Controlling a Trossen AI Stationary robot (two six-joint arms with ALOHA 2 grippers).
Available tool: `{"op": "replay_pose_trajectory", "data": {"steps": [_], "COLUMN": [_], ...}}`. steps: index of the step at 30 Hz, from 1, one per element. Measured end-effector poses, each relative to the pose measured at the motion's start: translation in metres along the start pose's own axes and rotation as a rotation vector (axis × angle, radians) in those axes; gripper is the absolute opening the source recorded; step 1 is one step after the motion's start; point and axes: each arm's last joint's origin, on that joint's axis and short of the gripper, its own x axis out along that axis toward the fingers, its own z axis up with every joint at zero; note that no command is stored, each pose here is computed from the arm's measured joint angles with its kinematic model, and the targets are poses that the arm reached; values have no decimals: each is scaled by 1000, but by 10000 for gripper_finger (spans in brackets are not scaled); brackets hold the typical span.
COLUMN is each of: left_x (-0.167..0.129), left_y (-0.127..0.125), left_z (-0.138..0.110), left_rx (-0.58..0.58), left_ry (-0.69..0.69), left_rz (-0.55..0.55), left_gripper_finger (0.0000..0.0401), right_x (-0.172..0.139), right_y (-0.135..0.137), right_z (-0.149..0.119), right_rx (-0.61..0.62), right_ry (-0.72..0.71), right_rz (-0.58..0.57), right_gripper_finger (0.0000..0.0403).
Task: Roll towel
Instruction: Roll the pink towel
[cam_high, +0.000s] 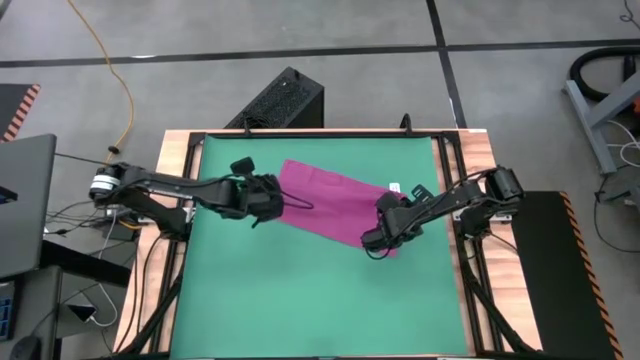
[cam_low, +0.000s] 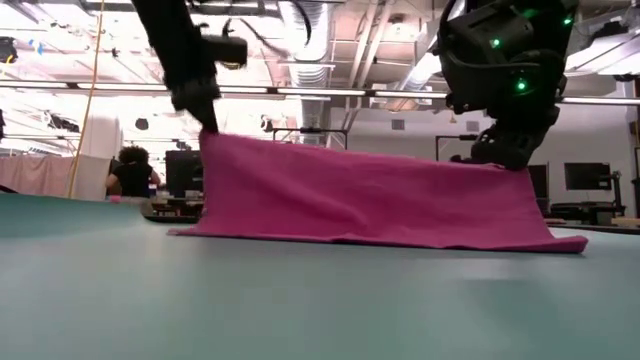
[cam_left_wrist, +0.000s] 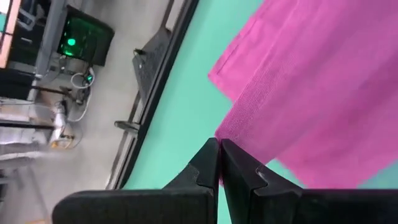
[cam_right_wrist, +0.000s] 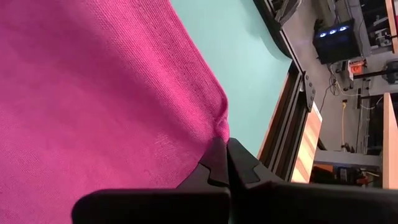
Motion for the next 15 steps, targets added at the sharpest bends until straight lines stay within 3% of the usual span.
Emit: {"op": "replay_pose_trajectory", "data": {"steps": [6,15], "left_x": [-26,-2], "left_y": [4,-6], "left_z": [10,14], "left_rx": [-55,-6], "left_ry": [-90,-28], "left_rz": [-75,-21], "left_gripper_finger": [0,0], "right_x": [0,0], "right_y": [0,1], "right_z": [0,1], "right_rx": [0,9], "right_ry": [0,-4], "right_rz": [0,11], "right_gripper_finger": [0,0]}}
